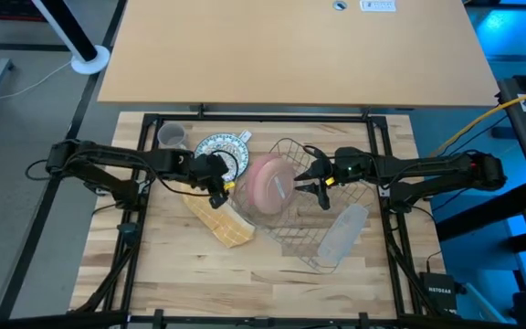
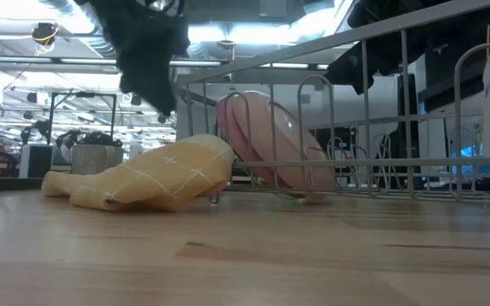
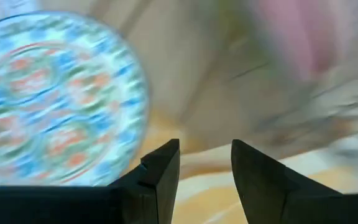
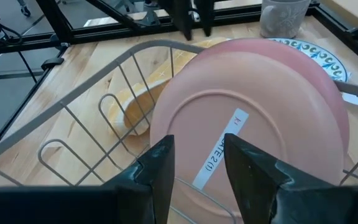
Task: Sort dishes
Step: Put the orange patterned white plate into the dish rack
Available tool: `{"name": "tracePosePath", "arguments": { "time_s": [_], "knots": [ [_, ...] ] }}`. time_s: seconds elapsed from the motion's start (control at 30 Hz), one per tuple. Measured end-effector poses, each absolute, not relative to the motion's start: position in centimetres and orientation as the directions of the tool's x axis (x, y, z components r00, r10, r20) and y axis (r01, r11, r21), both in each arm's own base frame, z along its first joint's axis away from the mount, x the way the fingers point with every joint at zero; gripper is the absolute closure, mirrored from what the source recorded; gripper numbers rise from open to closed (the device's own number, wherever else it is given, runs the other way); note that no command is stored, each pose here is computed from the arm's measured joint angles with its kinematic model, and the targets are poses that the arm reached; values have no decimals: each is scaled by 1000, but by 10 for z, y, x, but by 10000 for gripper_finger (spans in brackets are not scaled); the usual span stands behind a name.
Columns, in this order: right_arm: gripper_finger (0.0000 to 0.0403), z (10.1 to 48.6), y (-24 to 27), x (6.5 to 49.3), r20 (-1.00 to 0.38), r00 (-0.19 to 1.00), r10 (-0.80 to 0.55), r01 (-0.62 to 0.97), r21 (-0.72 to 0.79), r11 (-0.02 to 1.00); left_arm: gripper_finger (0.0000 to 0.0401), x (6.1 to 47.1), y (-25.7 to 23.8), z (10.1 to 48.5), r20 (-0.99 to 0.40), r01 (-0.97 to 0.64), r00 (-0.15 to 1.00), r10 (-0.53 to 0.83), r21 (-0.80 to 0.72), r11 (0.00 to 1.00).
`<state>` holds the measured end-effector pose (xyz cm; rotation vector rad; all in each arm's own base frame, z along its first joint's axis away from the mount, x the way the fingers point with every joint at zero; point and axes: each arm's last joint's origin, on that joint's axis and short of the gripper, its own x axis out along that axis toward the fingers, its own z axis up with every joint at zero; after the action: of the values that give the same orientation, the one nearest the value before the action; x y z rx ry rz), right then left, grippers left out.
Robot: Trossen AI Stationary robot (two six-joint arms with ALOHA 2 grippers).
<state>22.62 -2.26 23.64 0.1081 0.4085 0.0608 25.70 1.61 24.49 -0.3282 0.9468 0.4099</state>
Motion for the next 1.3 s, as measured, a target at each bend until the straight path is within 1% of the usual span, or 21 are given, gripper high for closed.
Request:
{"name": "tracePosePath", "arguments": {
  "time_s": [0.1, 0.23, 0.33, 0.5, 0.57, 0.77, 0.87, 1.07, 1.3],
  "knots": [
    [260, 236, -23, 226, -393, 916, 81, -37, 117, 992, 265, 252, 18, 234, -883, -470, 397, 249, 38, 882],
    [260, 236, -23, 226, -393, 916, 81, -39, 112, 993, 265, 250, 18, 221, -923, -434, 282, 261, 120, 893],
    [260, 236, -23, 226, -393, 916, 81, -45, 99, 994, 265, 255, 18, 210, -935, -396, 234, 267, 159, 904],
    [260, 236, -23, 226, -393, 916, 81, -46, 96, 994, 265, 264, 22, 188, -918, -337, 137, 372, 310, 889],
    [260, 237, -23, 226, -393, 916, 81, -46, 96, 994, 265, 267, 23, 180, -911, -313, 107, 398, 349, 883],
    [260, 235, -23, 226, -406, 910, 82, -46, 98, 994, 265, 277, 23, 158, -912, -266, 65, 405, 376, 888],
    [260, 235, -22, 225, -412, 907, 82, -45, 99, 994, 265, 281, 24, 151, -898, -271, 54, 437, 408, 872],
    [260, 235, -23, 225, -411, 908, 82, -45, 98, 994, 265, 282, 26, 150, -857, -277, 47, 513, 482, 831],
    [260, 235, -23, 225, -412, 908, 82, -45, 98, 994, 265, 282, 24, 150, -850, -280, 47, 524, 492, 824]
  ]
}}
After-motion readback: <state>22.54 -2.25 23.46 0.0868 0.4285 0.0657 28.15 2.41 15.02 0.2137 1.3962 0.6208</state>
